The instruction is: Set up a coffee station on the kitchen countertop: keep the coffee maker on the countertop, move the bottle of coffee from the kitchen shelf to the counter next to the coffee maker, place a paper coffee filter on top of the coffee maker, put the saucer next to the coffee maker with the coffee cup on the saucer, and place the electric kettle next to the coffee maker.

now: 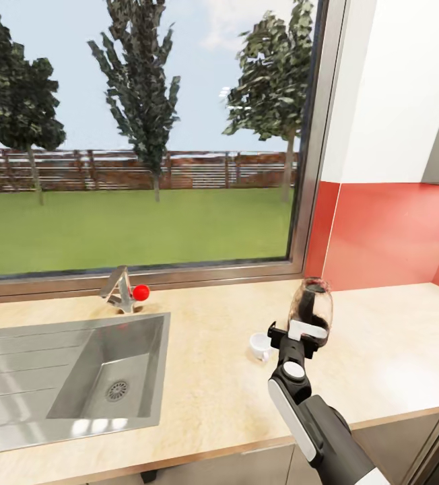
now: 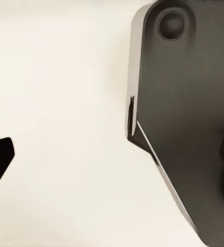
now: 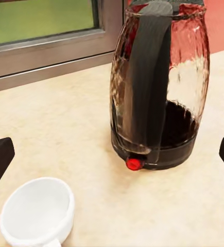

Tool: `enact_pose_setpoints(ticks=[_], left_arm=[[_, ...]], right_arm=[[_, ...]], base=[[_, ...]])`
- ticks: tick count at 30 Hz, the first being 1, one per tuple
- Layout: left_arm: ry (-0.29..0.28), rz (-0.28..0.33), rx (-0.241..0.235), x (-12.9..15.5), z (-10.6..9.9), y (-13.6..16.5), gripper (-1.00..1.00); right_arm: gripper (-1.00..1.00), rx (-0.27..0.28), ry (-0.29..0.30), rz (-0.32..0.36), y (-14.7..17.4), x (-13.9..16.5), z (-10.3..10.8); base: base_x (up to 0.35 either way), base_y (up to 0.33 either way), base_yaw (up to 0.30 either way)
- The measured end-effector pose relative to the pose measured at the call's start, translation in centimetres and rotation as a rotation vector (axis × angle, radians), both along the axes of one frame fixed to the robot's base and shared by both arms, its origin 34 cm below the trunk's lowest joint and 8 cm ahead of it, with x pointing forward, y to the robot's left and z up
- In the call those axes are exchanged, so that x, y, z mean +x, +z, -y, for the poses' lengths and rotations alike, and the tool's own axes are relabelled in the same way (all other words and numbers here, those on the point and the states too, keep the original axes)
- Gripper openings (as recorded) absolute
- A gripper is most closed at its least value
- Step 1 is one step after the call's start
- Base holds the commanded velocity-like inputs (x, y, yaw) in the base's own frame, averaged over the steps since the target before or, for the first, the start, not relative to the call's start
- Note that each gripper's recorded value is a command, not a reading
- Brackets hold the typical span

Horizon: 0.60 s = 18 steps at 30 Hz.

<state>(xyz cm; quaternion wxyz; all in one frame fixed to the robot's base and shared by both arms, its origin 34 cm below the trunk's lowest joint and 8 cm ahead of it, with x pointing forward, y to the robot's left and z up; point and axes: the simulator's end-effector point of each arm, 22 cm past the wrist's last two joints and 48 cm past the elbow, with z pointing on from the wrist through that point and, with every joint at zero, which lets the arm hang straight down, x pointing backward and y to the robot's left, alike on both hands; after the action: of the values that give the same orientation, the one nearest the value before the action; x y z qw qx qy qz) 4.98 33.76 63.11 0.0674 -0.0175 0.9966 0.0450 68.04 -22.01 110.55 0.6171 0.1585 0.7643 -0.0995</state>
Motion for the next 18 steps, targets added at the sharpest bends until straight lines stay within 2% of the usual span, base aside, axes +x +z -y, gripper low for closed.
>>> enact_pose_setpoints(ticks=[4,11,18], left_arm=[[0.0,0.002,0.001,0.1,0.0,0.0,1.0],[-0.001,0.003,0.005,0.2,-0.2,0.0,1.0],[0.001,-0.002,0.002,0.0,-0.1,0.0,1.0]], right_arm=[[1.0,-0.005,0.003,-0.004,-0.2,0.0,-0.1],[1.0,-0.017,0.002,-0.041,-2.0,-0.1,-0.1],[1.0,-0.021,-0.003,-0.047,-2.3,-0.1,0.1]], base=[[0.033,-0.004,0.0],[0.143,-0.082,0.0],[0.023,-0.014,0.0]])
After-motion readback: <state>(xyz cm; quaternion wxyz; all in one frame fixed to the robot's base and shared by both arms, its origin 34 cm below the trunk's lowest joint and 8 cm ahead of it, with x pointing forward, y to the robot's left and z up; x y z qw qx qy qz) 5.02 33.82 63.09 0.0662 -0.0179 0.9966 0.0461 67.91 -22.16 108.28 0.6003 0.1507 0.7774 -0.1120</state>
